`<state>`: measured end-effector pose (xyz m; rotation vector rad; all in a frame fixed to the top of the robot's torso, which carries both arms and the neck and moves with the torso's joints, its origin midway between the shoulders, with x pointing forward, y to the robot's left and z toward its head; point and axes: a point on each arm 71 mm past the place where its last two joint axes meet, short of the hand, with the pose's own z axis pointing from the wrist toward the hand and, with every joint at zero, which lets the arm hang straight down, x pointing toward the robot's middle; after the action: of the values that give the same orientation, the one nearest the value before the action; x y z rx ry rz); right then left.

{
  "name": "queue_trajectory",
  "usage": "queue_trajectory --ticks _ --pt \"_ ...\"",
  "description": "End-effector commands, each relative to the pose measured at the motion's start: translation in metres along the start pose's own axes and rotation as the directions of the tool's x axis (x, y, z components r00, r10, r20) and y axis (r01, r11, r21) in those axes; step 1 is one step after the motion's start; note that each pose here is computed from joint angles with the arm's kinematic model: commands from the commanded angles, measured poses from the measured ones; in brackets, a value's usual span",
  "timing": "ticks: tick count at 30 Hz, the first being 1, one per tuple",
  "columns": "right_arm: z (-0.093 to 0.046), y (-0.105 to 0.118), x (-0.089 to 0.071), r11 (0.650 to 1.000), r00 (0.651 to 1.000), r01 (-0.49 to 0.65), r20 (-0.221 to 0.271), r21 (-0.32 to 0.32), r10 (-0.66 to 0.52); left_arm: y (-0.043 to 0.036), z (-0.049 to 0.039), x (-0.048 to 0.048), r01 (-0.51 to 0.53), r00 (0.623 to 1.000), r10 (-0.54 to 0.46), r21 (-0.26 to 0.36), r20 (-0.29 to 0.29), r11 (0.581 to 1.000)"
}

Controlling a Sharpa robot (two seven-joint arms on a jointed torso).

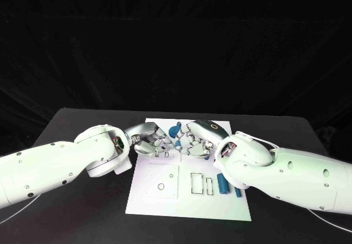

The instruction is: Assemble the parts on the task board

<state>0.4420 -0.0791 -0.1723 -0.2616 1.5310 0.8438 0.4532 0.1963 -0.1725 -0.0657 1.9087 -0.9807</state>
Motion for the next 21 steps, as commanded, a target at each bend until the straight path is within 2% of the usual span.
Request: queue_trajectory --ticks 1,21 --pt "0.0009 0.0027 0.0014 1.000 1.000 0.006 -0.016 -0.018 -0.006 -0.0021 0.0005 0.0017 0.004 1.000 -0.003 0.007 -0.013 1.000" --pt "0.0033 0.0035 0.0025 1.000 1.000 0.007 -0.019 -0.020 -0.007 -0.0020 0.0008 0.0022 0.007 1.000 -0.007 0.000 -0.018 1.000"
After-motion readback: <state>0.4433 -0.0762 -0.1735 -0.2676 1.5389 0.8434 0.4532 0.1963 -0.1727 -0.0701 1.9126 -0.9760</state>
